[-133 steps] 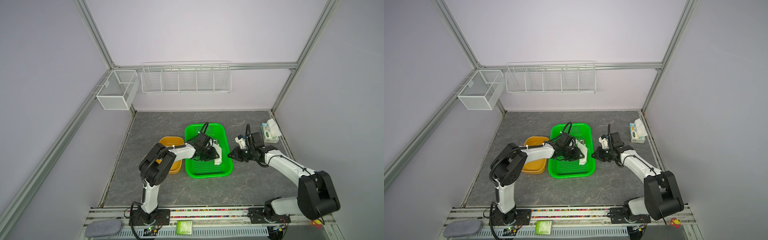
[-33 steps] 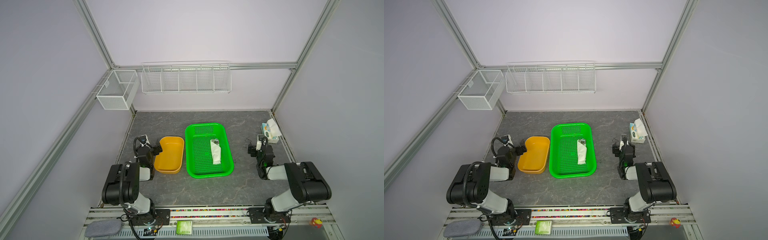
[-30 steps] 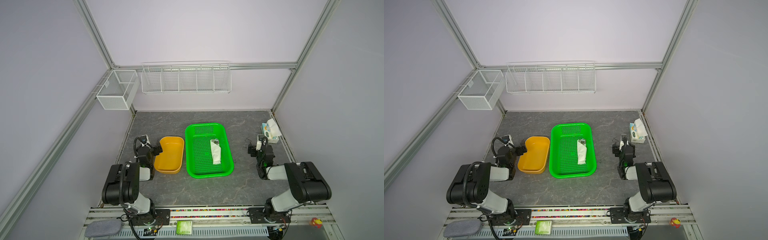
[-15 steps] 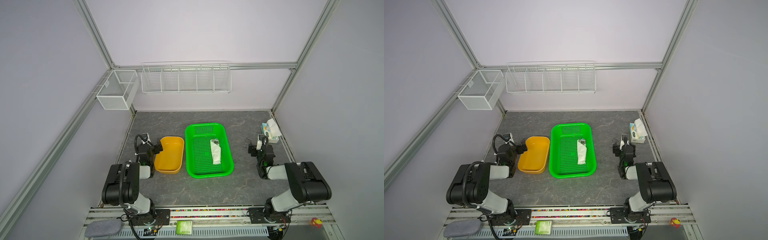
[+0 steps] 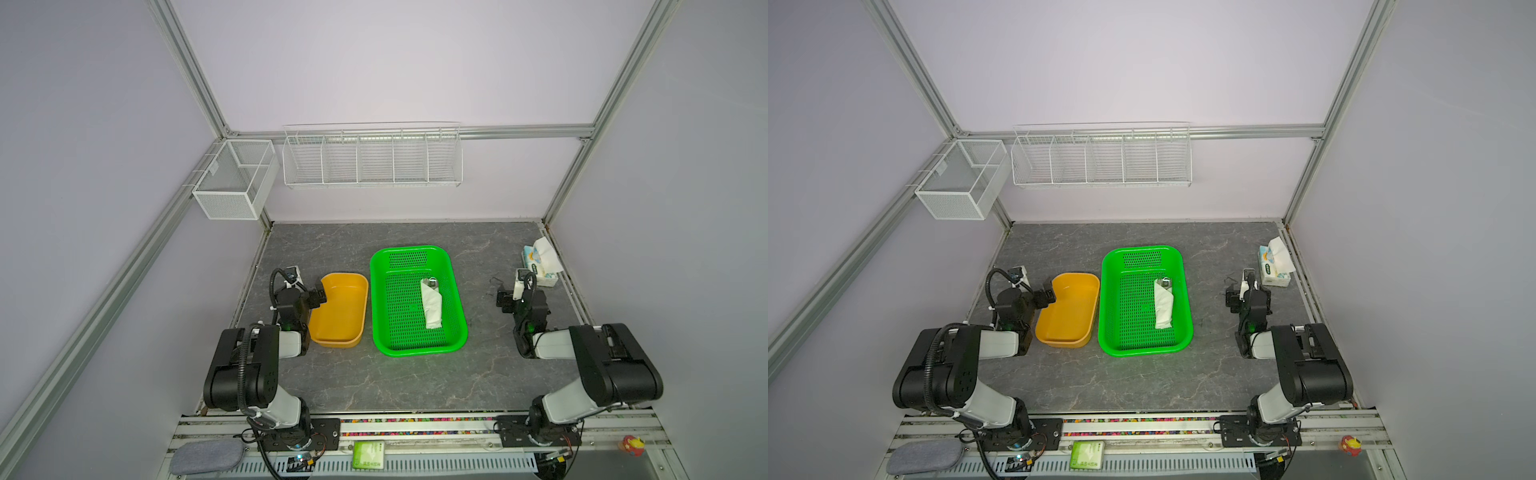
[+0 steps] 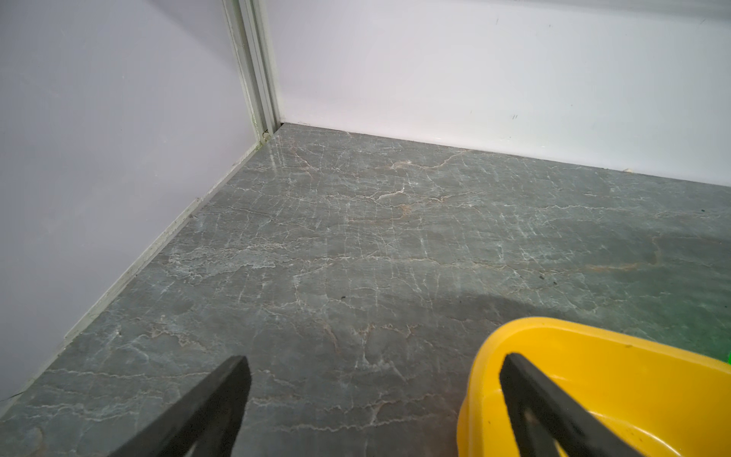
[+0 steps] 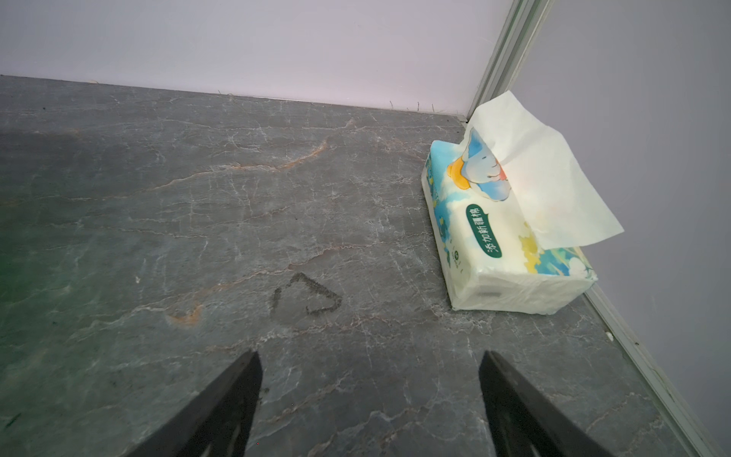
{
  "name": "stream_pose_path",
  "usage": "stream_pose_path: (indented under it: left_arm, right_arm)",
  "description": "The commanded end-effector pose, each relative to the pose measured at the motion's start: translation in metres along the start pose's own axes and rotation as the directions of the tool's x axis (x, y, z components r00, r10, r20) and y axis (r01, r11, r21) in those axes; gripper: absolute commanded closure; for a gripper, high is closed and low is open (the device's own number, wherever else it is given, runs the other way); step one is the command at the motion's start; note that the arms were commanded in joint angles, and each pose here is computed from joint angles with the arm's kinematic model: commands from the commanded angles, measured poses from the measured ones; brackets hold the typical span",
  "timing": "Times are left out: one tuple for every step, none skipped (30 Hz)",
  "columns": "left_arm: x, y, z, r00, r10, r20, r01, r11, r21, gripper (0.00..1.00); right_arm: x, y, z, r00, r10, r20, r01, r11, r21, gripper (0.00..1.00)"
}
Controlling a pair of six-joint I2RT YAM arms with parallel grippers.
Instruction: Place the utensils on the paper napkin and roll it up
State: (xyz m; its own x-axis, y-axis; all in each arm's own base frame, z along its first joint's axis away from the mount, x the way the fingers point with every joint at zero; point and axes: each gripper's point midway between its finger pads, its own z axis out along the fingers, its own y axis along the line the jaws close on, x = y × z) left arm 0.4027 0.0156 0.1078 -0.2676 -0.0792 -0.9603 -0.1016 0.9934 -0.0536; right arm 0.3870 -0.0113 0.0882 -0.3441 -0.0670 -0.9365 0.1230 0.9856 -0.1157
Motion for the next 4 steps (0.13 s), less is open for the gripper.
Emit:
stream_pose_path:
  left_arm:
    - [-0.0078, -0.0003, -0.0003, 1.0, 0.009, 0.025, -0.009, 1.0, -0.001, 0.01]
    - [-0.008, -0.0003, -0.0002, 1.0, 0.008, 0.025, -0.008, 1.0, -0.001, 0.01]
    - [-0.0073, -0.0002, -0.0002, 1.0, 0.009, 0.023, -0.009, 1.0, -0.002, 0.01]
    - [-0.0078, -0.0003, -0.0001, 1.0, 0.01, 0.025, -0.01, 1.0, -0.002, 0.01]
  right_arm:
    - [-0.0078, -0.0013, 0.0037, 1.0, 0.023, 0.007, -0.023, 0.999, -0.022, 0.11]
    - [-0.0074, -0.0019, 0.0039, 1.0, 0.025, 0.004, -0.025, 0.999, -0.024, 0.11]
    - [-0.0077, -0.0021, 0.0039, 1.0, 0.026, 0.006, -0.026, 0.999, -0.023, 0.11]
    - [-0.0079, -0.0024, 0.0035, 1.0, 0.027, 0.007, -0.027, 0.999, -0.023, 0.11]
